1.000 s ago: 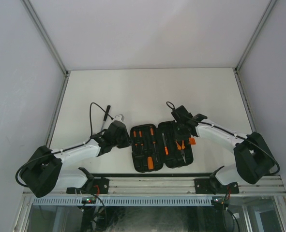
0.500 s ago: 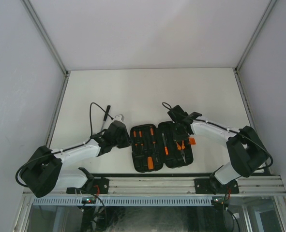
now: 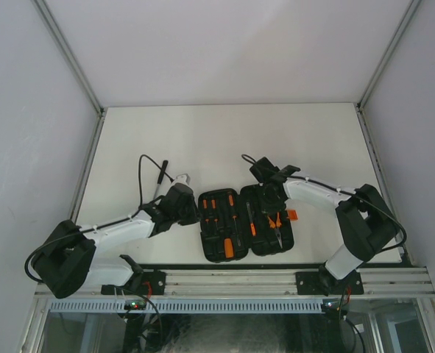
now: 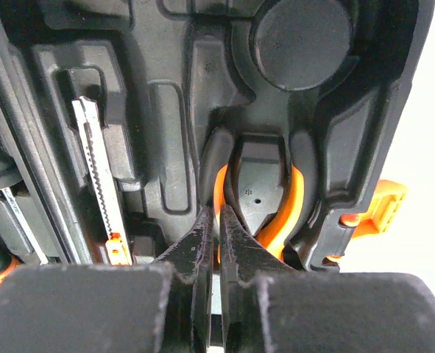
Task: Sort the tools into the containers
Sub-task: Adjust the pliers in the storage box.
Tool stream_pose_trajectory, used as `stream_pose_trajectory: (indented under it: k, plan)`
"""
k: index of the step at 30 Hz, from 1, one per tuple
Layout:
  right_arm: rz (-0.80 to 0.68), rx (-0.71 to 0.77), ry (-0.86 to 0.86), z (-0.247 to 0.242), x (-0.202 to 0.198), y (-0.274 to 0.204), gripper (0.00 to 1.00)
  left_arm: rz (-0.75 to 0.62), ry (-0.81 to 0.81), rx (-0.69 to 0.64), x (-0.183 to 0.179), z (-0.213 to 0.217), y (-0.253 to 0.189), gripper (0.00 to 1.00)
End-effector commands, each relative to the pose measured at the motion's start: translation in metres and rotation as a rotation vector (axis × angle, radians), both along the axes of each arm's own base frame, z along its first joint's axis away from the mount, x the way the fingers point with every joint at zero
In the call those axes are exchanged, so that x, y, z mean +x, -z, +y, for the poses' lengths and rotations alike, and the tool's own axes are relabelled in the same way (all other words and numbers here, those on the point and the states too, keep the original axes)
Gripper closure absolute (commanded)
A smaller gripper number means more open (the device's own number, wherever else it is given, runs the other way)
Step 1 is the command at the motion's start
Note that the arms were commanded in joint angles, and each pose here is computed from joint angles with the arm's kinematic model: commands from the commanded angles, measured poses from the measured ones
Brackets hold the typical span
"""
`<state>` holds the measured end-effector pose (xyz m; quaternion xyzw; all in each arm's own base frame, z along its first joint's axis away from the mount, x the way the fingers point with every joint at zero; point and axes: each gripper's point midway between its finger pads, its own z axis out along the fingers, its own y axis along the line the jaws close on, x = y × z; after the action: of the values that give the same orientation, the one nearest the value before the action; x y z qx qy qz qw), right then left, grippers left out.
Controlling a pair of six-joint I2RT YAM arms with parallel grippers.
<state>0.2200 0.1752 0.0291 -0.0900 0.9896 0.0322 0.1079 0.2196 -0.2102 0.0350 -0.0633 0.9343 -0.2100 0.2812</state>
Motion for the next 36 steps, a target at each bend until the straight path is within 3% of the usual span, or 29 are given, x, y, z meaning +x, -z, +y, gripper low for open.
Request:
stream_pose_trajectory:
  k: [1, 16, 31, 36]
  plan:
    - [0.13, -0.102, 0.005, -0.01, -0.029, 0.047, 1.0, -0.06, 0.045, -0.046, 0.013, -0.021, -0.023, 1.0]
    - [0.274, -0.181, 0.025, -0.021, -0.066, 0.1, 1.0, -0.061, 0.046, -0.044, 0.014, -0.022, -0.022, 1.0]
    - [0.316, -0.243, 0.037, -0.025, -0.082, 0.109, 1.0, -0.064, 0.046, -0.045, 0.014, -0.022, -0.025, 1.0]
    - [0.251, -0.191, 0.041, -0.015, -0.068, 0.096, 1.0, -0.085, 0.012, -0.029, 0.018, -0.016, -0.032, 1.0]
